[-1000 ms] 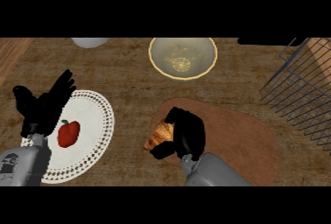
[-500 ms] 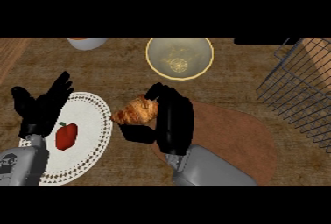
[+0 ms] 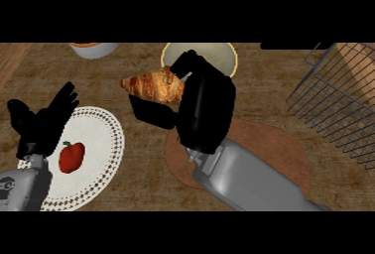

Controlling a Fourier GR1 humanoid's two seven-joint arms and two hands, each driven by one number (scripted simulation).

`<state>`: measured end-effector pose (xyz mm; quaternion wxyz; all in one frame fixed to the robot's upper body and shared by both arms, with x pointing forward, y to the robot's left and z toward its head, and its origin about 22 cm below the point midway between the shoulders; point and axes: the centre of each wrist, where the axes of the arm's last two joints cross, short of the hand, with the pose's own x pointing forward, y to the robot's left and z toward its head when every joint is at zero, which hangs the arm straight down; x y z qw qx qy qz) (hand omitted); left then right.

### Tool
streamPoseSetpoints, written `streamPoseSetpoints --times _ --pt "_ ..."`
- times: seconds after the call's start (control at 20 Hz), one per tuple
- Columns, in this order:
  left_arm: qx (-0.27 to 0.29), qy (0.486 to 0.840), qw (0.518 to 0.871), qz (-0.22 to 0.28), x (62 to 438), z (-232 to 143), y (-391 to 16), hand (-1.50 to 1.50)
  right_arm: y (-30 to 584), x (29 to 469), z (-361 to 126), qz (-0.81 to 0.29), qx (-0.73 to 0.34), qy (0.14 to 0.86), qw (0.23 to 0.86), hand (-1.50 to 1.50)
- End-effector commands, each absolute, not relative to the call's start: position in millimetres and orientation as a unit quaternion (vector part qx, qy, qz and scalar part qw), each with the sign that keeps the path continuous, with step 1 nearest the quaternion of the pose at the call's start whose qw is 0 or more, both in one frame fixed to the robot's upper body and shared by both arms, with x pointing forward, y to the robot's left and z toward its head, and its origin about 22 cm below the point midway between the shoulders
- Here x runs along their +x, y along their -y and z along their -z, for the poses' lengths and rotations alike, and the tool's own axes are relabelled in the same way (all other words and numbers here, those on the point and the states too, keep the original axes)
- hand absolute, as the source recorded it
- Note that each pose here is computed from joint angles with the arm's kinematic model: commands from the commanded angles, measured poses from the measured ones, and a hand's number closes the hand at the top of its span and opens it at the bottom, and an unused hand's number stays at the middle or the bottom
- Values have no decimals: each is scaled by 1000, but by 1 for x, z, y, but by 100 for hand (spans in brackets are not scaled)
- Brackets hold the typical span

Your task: Pick the croissant from the cutting board and place it in the basket

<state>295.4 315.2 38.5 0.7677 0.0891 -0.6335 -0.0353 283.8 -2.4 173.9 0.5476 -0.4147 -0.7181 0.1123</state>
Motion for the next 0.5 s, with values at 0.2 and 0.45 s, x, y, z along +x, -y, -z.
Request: streamPoseSetpoints --times 0.2,0.45 --pt "84 633 768 35 296 -41 -292 0 15 322 -247 -37 -484 650 585 150" --pt "88 640 762 38 285 -23 -316 0 32 335 -256 -11 -522 626 579 150"
